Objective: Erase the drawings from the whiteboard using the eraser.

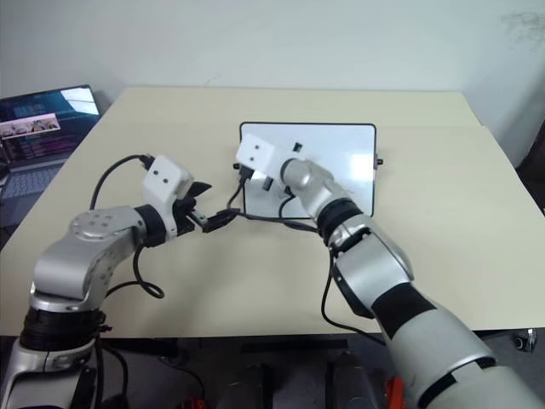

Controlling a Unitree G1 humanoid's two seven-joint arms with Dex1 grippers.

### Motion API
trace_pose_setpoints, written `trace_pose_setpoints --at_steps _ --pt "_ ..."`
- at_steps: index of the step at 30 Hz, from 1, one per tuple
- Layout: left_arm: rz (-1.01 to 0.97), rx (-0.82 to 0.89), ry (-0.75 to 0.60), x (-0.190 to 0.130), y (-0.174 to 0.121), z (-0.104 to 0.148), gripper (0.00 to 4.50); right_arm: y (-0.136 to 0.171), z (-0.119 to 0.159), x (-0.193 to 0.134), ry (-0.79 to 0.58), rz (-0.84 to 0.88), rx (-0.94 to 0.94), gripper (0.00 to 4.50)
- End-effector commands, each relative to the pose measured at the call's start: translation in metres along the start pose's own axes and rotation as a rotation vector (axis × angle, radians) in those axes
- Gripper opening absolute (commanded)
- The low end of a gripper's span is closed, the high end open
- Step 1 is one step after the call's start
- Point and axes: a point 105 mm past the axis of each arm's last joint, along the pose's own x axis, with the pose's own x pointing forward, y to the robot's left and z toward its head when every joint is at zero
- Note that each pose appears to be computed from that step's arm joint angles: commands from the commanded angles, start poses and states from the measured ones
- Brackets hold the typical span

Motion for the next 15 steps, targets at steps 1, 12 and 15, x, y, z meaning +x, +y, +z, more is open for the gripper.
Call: trace_pose_setpoints --at_steps 1,12,15 --pt "0.009 0.033 -0.037 -0.004 0.002 0.013 4.5 -0.028 -0.009 -0.005 0.039 -0.105 0.024 0.83" --pt "0.003 0.038 -0.043 -0.003 0.002 0.016 4.5 -0.008 -0.003 -0.001 0.021 -0.041 0.02 0.8" --pt "0.0 0.037 -0.041 -0.003 0.001 0.015 4.5 0.015 -0.004 0.002 0.028 0.057 0.0 0.8"
